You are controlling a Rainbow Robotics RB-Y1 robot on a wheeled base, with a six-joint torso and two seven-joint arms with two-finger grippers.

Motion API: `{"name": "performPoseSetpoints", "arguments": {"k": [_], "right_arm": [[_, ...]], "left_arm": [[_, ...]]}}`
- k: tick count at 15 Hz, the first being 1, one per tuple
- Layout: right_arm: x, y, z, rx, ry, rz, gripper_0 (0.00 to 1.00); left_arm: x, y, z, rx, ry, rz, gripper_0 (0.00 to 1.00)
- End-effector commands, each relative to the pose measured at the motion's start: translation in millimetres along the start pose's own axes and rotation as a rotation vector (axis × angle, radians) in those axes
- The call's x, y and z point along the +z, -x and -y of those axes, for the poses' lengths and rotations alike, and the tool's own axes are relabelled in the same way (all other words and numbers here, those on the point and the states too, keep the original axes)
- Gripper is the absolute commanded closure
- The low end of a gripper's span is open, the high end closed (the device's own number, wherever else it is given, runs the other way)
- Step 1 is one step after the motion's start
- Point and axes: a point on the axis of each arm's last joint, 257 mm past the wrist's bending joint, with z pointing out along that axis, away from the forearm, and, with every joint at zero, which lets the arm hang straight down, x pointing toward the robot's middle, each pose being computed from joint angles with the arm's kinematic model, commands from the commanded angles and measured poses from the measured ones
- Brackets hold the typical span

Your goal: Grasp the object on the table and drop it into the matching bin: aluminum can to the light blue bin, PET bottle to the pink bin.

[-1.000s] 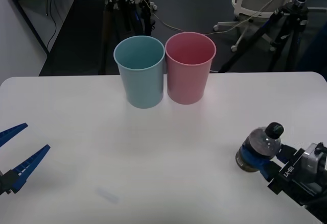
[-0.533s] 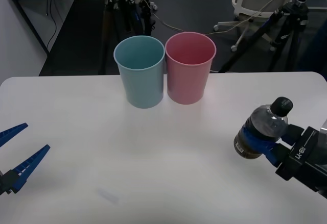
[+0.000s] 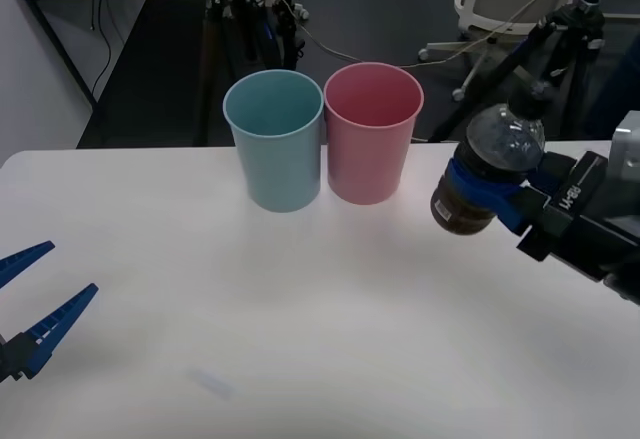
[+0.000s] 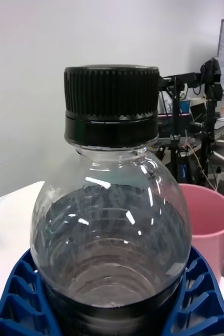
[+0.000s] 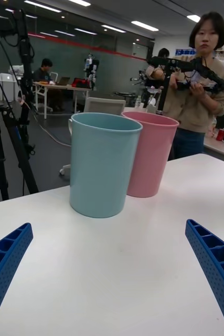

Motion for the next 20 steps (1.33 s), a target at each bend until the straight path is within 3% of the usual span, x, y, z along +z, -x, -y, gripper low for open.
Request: {"name": "performPoseSetpoints", "arguments": {"k": [1,5,7,11,20], "right_arm": [[28,21,14.5,0.000,-0.011,0.007,1.00],[69,41,38.2,0.040,-0.018,0.017,1.00],[91,48,50.6,0.030,-0.026,0.030,1.00],[141,48,75.7,0.031,-0.046,0.028,1.00],[204,27,122.9,0.004,-0.137,-0.001,1.00]], "left_arm": [[0,0,0.0,0.000,0.000,0.000,0.00],[0,0,0.0,0.000,0.000,0.000,0.00],[0,0,0.0,0.000,0.000,0.000,0.00],[0,0,0.0,0.000,0.000,0.000,0.00],[0,0,0.0,0.000,0.000,0.000,0.00]]}}
